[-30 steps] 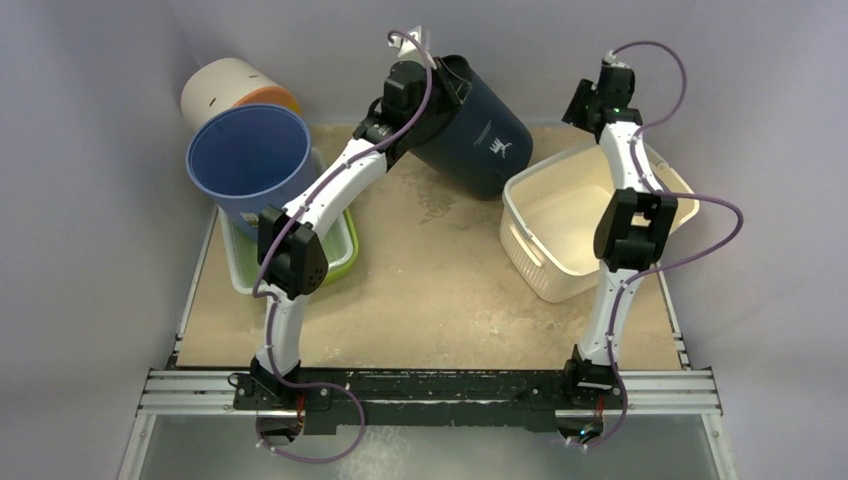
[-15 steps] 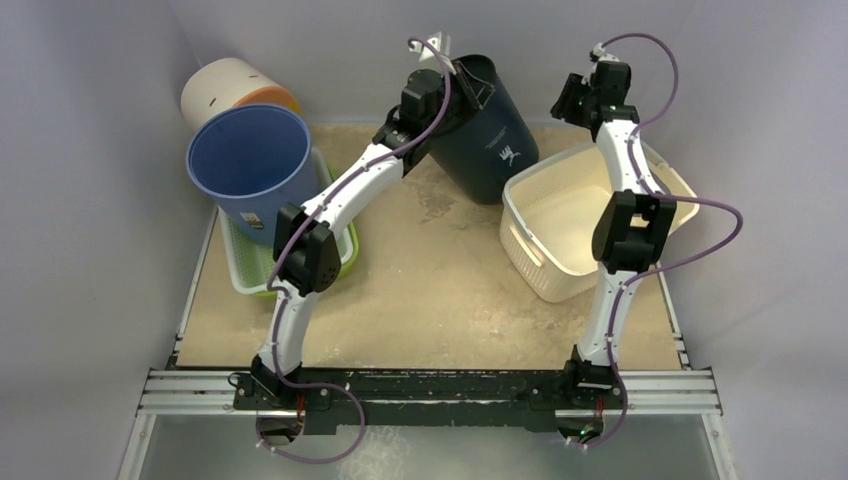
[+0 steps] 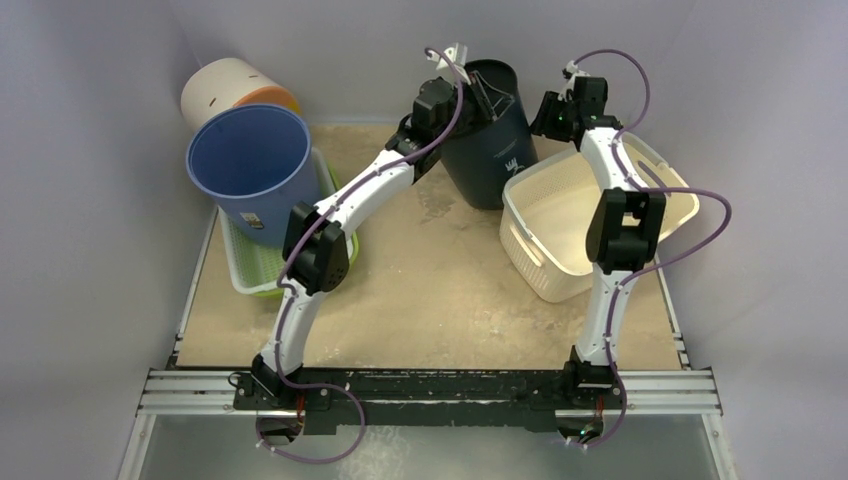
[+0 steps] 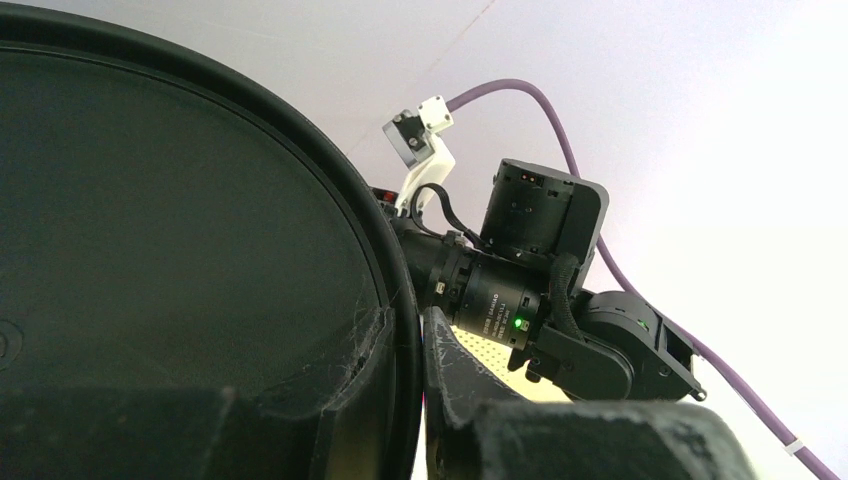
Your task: Turn the large container upside down
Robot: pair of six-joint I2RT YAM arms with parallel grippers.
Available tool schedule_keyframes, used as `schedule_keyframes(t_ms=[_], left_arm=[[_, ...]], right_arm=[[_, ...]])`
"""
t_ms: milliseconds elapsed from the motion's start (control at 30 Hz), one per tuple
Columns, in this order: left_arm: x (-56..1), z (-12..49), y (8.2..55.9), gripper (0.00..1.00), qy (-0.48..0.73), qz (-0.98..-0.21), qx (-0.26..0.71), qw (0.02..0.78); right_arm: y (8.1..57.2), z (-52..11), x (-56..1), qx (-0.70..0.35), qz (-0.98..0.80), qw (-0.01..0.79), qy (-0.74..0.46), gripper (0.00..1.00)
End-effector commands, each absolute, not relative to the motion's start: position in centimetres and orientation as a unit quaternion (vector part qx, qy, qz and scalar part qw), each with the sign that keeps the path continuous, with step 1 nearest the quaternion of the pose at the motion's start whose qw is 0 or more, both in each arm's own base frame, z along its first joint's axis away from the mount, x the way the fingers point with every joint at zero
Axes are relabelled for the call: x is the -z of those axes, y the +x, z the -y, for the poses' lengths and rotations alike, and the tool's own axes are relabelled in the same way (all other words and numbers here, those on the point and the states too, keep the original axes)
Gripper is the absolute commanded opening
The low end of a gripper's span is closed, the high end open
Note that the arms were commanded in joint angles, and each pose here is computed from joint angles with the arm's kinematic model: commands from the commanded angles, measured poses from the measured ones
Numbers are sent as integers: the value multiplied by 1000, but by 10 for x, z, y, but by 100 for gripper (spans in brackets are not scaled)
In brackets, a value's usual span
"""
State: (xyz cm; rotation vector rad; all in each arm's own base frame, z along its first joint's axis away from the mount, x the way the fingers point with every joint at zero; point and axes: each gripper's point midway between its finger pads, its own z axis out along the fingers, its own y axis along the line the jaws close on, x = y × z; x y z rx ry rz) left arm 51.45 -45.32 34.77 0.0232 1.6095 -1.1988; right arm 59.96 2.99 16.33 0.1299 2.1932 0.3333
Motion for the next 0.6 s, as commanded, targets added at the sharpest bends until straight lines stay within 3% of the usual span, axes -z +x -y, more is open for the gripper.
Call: schedule_keyframes(t_ms=[0,133,300,567], left_arm=[[-272,453,528,17,3,-738,463,492],[-262,454,527,23,8,-745,458,486],[-264,455,524,44,14,-743,461,485],[-268,425,532,50,5,-760,411,503]], right_arm=[[584,-83,-180,-190,-880,436,-3,50],[581,-88,-171,-194,-884,425,-6,49],[578,-88,-162,-189,-888,418,-4,49],[579,-110,-163,-209,-886,414,-33,49]])
